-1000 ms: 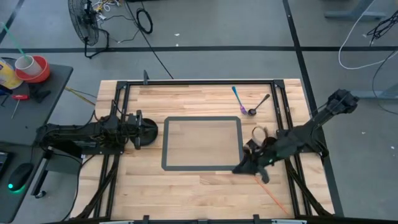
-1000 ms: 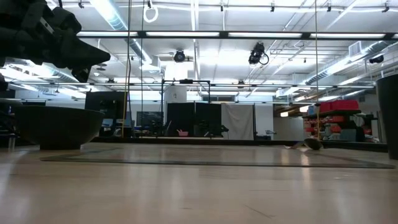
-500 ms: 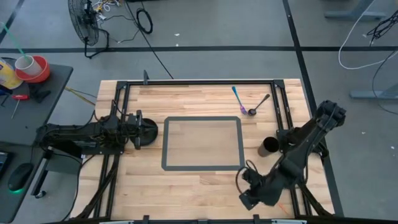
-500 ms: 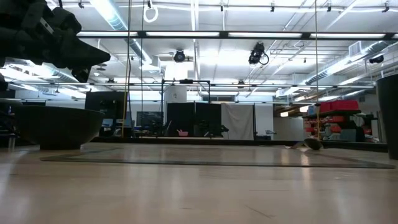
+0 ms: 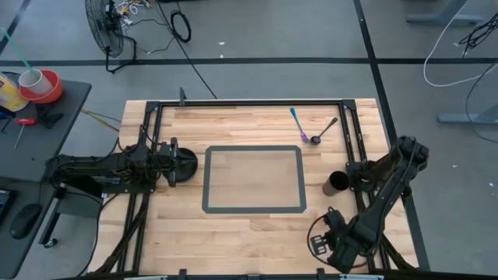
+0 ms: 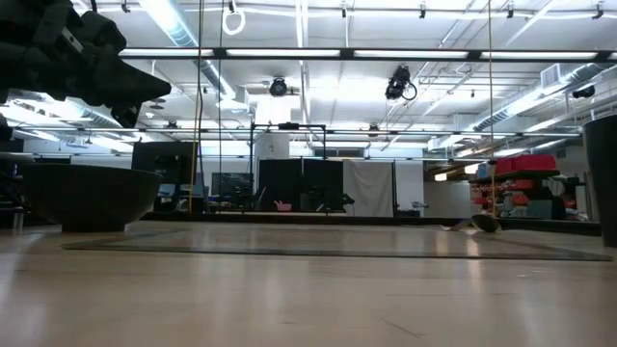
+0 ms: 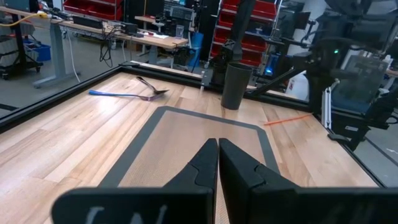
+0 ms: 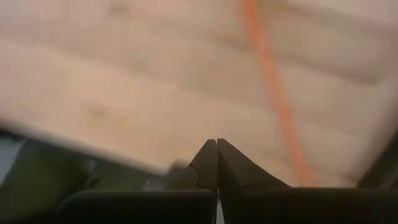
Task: Pick & Place Utensil
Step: Put the black cup on the transparent mat
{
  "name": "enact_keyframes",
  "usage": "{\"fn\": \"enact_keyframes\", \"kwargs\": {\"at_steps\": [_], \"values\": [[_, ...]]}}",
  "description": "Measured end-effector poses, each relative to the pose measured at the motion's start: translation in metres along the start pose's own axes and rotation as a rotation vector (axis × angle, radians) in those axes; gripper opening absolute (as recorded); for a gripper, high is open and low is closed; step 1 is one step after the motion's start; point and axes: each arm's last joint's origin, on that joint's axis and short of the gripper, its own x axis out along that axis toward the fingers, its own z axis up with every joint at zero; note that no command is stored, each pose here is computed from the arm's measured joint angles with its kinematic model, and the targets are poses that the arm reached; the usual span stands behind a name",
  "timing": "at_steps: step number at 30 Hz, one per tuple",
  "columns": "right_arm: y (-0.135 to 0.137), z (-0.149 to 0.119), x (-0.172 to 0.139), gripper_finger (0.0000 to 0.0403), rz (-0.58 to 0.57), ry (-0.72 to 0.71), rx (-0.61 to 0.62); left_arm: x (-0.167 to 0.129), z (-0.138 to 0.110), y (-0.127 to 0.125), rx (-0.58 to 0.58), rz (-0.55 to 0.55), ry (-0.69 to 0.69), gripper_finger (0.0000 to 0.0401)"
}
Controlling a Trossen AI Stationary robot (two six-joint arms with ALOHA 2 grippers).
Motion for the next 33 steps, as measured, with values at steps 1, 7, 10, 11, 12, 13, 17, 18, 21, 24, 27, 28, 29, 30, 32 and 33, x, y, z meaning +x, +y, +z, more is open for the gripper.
{"fn": "enact_keyframes", "kwargs": {"at_steps": [1,7,10,11,12,13,17,18,21,24,27,28,29,30,32,33], "values": [[-0.001,0.002,0.002,0.0002,-0.03,-0.016,0.006,0.0,0.0,0.0,0.0,0.0,0.0,0.0018],[-0.001,0.015,0.004,0.0014,-0.114,-0.085,-0.024,0.0,0.0,0.0,0.0,0.0,0.0,0.0018],[-0.003,0.019,0.004,0.0045,-0.13,-0.118,-0.051,0.0,0.0,0.0,0.0,0.0,0.0,0.0018],[-0.003,0.019,0.004,0.006,-0.123,-0.13,-0.052,0.0,0.0,0.0,0.0,0.0,0.0,0.0018],[-0.003,0.02,0.005,0.0076,-0.119,-0.141,-0.053,0.0,0.0,0.0,0.0,0.0,0.0,0.0018],[-0.003,0.021,0.007,0.0094,-0.12,-0.149,-0.05,0.0,0.0,0.0,0.0,0.0,0.0,0.0018],[-0.008,0.025,0.016,0.0185,-0.14,-0.17,-0.05,0.0,0.0,0.0,0.0,0.0,0.0,0.0018],[-0.011,0.027,0.019,0.0211,-0.153,-0.178,-0.047,0.0,0.0,0.0,0.0,0.0,0.0,0.0018],[-0.02,0.032,0.03,0.0293,-0.205,-0.201,-0.025,0.0,0.0,0.0,0.0,0.0,0.0,0.0018],[-0.032,0.039,0.043,0.0368,-0.274,-0.229,0.015,0.0,0.0,0.0,0.0,0.0,0.0,0.0018],[-0.043,0.045,0.053,0.0389,-0.342,-0.236,0.028,0.0,0.0,0.0,0.0,0.0,0.0,0.0018],[-0.046,0.047,0.056,0.0382,-0.354,-0.247,0.027,0.0,0.0,0.0,0.0,0.0,0.0,0.0018],[-0.048,0.049,0.058,0.0374,-0.365,-0.253,0.027,0.0,0.0,0.0,0.0,0.0,0.0,0.0018],[-0.05,0.05,0.06,0.0366,-0.375,-0.258,0.027,0.0,0.0,0.0,0.0,0.0,0.0,0.0018],[-0.053,0.052,0.061,0.0356,-0.384,-0.262,0.014,0.0,0.0,0.0,0.0,0.0,0.0,0.0018],[-0.053,0.053,0.06,0.0354,-0.386,-0.26,0.006,0.0,0.0,0.0,0.0,0.0,0.0,0.0018]]}}
